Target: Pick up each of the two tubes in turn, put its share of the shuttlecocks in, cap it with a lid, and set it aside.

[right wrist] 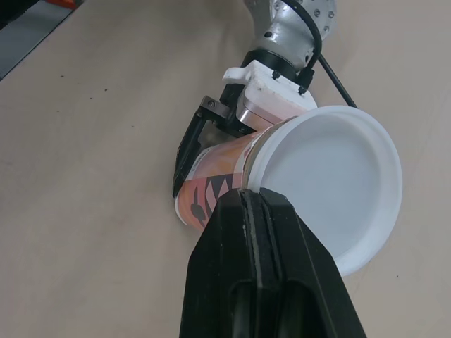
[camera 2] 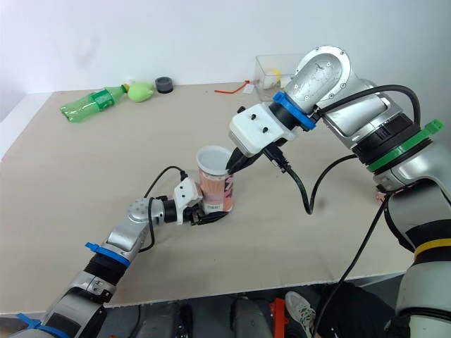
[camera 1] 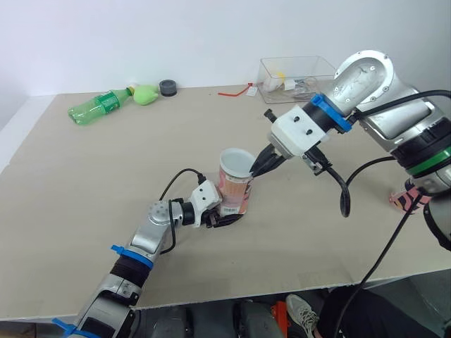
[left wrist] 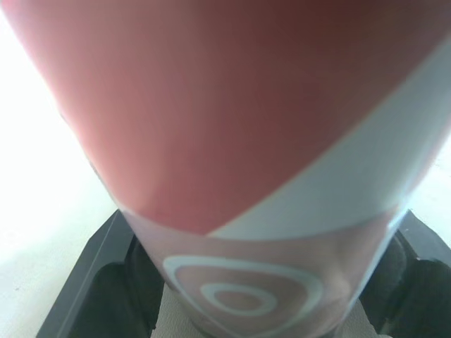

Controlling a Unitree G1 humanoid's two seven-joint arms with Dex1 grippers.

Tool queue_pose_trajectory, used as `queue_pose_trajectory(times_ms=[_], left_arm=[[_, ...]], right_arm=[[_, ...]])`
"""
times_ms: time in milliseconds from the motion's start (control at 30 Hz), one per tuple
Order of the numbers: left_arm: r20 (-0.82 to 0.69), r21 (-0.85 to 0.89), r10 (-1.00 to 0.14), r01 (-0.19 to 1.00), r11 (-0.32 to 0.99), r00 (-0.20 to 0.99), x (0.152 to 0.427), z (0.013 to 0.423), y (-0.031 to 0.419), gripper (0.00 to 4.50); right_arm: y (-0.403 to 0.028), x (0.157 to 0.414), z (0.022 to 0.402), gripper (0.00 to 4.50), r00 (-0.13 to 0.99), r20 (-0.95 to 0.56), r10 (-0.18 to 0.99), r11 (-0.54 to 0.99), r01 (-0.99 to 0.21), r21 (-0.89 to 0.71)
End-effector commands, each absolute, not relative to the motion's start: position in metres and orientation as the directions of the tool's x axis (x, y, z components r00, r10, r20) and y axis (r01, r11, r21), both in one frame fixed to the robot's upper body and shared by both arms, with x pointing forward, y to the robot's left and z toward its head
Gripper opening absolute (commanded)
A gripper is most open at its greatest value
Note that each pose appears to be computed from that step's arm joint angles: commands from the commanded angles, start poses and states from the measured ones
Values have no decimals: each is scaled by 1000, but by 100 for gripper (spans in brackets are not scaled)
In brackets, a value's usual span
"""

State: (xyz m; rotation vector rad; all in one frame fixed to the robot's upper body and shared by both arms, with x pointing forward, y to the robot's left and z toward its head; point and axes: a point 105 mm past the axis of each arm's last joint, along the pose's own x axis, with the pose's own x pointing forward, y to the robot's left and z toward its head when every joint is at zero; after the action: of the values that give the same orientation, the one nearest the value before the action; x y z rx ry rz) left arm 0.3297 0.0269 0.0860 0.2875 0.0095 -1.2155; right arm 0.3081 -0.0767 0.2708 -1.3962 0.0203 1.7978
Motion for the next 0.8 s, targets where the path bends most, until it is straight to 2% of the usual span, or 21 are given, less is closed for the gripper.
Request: queue_pose_trajectory(times_ms=[33,333,467,500,667,800], left_arm=[[-244,150,-909,939,310,339,322,59,32,306],[-242,147,-908,938,314,342,323,60,33,306],[-245,148,-908,938,313,341,324,60,33,306],[-245,147,-907,938,313,341,324,59,33,306],[-251,144,-906,939,314,341,323,58,35,306],[-256,145,-904,938,314,342,324,57,37,306]], right_arm=[[-76,307,274,3,-38,-827,561,-682,-587,-436],[-69,307,275,3,-53,-823,565,-685,-587,-432],[-67,309,279,143,-48,-809,585,-684,-566,-461],[-67,309,280,189,-48,-806,589,-680,-569,-463],[-67,307,287,189,-63,-775,628,-646,-598,-475],[-63,301,316,189,-145,-611,779,-501,-730,-466]])
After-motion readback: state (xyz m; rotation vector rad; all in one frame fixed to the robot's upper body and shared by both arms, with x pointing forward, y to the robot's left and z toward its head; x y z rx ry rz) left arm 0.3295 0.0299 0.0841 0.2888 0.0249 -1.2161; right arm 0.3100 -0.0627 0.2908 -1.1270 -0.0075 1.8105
